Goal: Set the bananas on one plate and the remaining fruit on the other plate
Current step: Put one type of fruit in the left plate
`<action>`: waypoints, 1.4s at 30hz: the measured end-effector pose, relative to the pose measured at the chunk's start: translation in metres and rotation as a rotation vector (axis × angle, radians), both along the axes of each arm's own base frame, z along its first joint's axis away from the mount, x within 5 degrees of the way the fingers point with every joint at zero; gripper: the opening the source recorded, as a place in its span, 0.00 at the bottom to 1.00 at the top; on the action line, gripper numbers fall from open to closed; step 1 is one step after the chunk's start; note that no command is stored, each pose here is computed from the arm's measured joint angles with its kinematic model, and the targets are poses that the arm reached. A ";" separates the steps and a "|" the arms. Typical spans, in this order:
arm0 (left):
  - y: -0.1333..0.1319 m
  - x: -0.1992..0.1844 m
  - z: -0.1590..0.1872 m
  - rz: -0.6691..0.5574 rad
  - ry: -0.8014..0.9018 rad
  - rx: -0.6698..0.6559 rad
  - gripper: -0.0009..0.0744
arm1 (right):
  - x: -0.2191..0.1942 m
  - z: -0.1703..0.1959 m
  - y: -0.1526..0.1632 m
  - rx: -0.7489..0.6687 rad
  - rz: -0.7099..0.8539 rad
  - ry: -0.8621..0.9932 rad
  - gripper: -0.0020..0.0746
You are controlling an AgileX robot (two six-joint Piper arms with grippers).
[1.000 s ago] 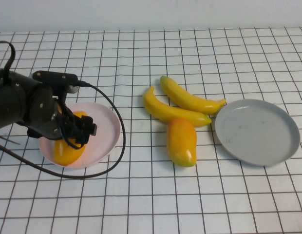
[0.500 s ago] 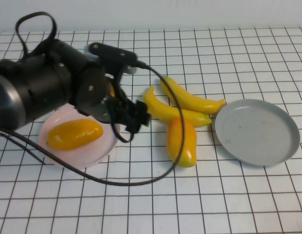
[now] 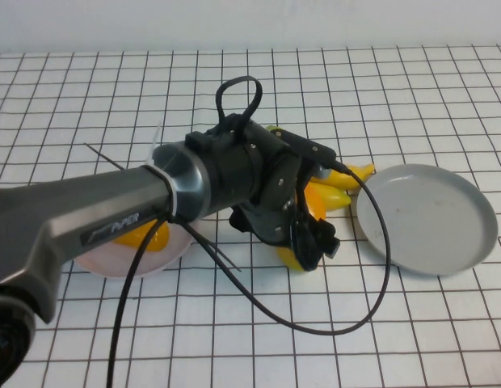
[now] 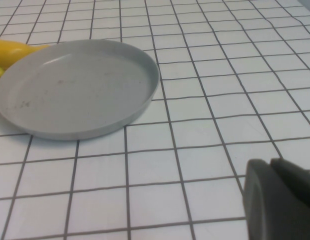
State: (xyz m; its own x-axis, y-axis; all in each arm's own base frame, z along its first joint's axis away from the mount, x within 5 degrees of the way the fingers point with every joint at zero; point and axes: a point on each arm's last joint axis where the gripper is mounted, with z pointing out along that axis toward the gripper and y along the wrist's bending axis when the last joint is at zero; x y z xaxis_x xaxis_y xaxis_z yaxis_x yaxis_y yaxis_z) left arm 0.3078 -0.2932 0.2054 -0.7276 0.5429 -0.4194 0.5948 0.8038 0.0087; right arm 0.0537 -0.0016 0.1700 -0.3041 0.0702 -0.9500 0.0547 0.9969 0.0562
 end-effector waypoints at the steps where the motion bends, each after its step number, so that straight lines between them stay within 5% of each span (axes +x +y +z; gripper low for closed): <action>1: -0.001 0.001 -0.005 0.001 0.008 0.004 0.81 | 0.000 0.000 0.000 0.000 0.000 0.000 0.00; 9: -0.009 0.005 -0.021 0.019 0.024 -0.043 0.80 | 0.000 0.000 0.000 0.000 0.000 0.000 0.01; 15: -0.010 0.006 -0.020 0.013 0.004 -0.051 0.65 | 0.000 0.000 0.000 0.000 0.000 0.000 0.01; 25: 0.002 0.006 0.005 -0.002 -0.076 0.018 0.65 | 0.000 0.000 0.000 0.000 0.000 0.000 0.01; 32: 0.043 0.009 0.047 0.098 -0.105 0.045 0.65 | 0.000 0.000 0.000 0.000 0.000 0.000 0.01; 42: 0.126 0.021 0.011 0.328 0.014 0.148 0.65 | 0.000 0.000 0.000 0.000 0.000 0.000 0.01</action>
